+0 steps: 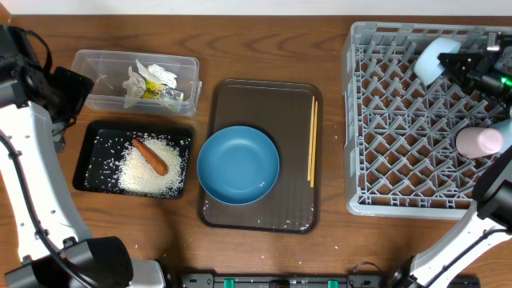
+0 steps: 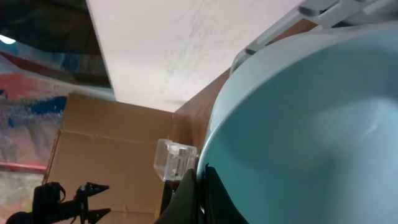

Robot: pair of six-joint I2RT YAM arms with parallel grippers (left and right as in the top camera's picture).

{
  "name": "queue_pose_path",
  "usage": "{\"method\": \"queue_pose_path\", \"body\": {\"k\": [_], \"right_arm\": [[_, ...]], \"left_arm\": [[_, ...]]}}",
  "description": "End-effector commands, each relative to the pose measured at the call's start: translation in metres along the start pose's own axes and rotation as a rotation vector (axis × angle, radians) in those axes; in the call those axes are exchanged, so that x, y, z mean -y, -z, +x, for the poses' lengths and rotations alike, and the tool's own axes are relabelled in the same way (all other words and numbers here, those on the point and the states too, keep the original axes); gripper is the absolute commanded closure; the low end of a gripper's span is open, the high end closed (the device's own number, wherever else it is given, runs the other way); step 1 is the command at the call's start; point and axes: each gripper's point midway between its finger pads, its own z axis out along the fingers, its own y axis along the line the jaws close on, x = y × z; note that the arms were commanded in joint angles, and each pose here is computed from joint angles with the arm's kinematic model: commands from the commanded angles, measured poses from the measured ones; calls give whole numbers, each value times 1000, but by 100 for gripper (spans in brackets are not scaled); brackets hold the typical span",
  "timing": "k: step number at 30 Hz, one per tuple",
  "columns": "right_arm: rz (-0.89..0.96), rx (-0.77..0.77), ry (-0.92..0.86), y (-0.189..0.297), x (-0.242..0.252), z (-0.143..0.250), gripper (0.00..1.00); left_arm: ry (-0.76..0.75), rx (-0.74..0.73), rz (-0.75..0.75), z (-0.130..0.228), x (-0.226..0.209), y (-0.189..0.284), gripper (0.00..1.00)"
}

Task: Sort waste into correct bins and load items into the dishwasher rack
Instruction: 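Lower the light blue bowl into the rack and open the right gripper, then reach the right gripper to the blue plate rim and grasp it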

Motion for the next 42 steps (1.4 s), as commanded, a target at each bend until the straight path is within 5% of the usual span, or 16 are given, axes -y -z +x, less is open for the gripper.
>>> {"method": "queue_pose_path", "body": {"k": [1,9,11,14,19,28,30,36,42], "right_arm": [[57,44,-29,12,15,-8,99],[152,112,-68,39,-1,-14,98],[217,134,-62,46,-4,-13,87],[341,167,-55,58,-10,-9,55],[584,257,-46,90,-26,-3,28],[712,404,104,128,-123,19,7],[662,398,170,118,-155,31,1],[469,181,543,44,-240,94,1],[493,-61,675,-44,-243,166,1]], "left_arm": [[12,4,-11,-2,-2,-1,1],[12,4,-11,-2,-2,-1,1],[12,4,-11,-2,-2,-1,1],[12,4,-11,-2,-2,-1,1],[12,4,-11,-2,-2,-1,1],[12,4,-11,-2,-2,-1,1],[12,4,-10,-2,-2,-1,1],[12,4,-10,-2,-2,-1,1],[12,4,-10,-2,-2,-1,1]]}}
